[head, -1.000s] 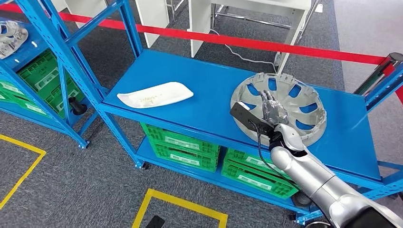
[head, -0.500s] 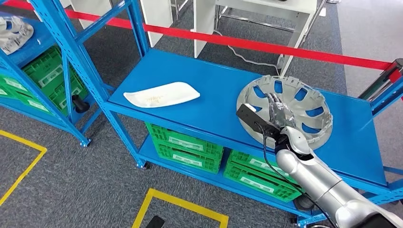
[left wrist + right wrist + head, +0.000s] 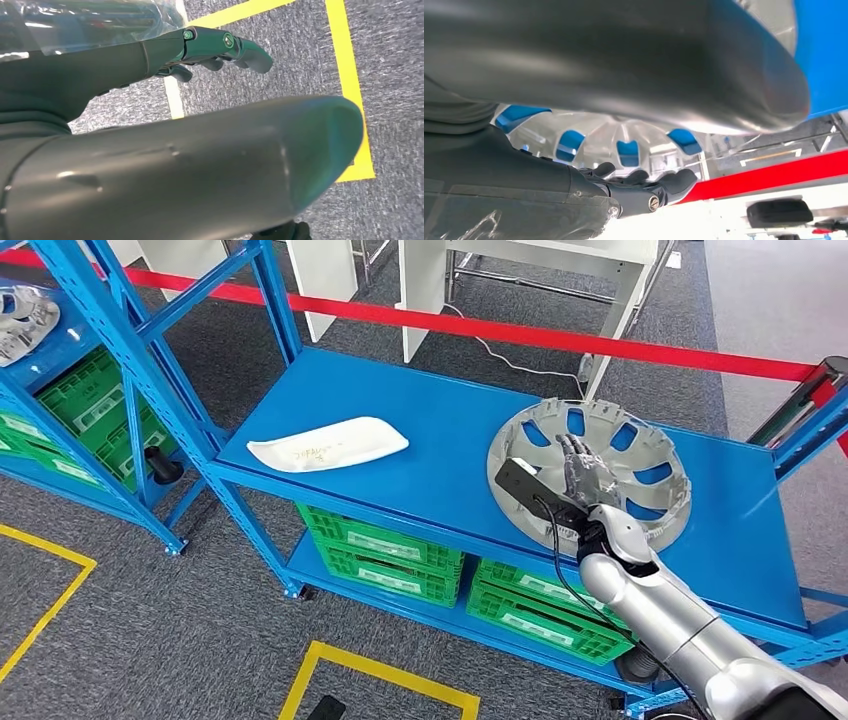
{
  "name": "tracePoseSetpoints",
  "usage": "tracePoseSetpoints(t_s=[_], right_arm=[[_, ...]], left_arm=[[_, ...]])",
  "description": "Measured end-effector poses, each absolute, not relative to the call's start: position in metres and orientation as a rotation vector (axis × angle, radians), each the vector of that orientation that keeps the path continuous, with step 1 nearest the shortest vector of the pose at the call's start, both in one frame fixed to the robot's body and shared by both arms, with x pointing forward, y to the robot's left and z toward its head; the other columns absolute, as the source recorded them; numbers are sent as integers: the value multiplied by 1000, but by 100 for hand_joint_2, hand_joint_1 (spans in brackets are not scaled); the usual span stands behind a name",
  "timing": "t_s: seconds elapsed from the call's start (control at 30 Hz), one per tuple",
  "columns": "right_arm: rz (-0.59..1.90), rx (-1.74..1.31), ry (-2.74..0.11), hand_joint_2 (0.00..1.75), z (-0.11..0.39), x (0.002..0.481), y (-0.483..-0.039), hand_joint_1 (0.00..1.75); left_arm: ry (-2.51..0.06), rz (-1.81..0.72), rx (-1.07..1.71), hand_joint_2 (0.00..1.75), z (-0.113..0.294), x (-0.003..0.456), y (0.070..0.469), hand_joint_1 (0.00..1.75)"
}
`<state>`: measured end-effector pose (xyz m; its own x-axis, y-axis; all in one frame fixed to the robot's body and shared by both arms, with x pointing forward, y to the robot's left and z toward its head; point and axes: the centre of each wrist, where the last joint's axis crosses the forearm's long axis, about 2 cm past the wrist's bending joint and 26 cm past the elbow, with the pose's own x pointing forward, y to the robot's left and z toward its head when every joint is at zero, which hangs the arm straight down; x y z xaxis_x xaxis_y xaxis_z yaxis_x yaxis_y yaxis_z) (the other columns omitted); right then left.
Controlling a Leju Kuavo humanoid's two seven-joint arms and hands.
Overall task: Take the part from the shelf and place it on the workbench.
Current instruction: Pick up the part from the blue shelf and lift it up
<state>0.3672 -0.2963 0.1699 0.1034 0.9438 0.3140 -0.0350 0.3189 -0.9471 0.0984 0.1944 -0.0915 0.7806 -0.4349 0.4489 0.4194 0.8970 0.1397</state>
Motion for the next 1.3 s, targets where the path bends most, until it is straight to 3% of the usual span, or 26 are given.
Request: tracePoseSetpoints(t_s=[1.3], right_arm=[[931,-976,-1234,0,169,367,-296,0]], left_arm=[[-495,-463,33,0,-91,99,194,0]])
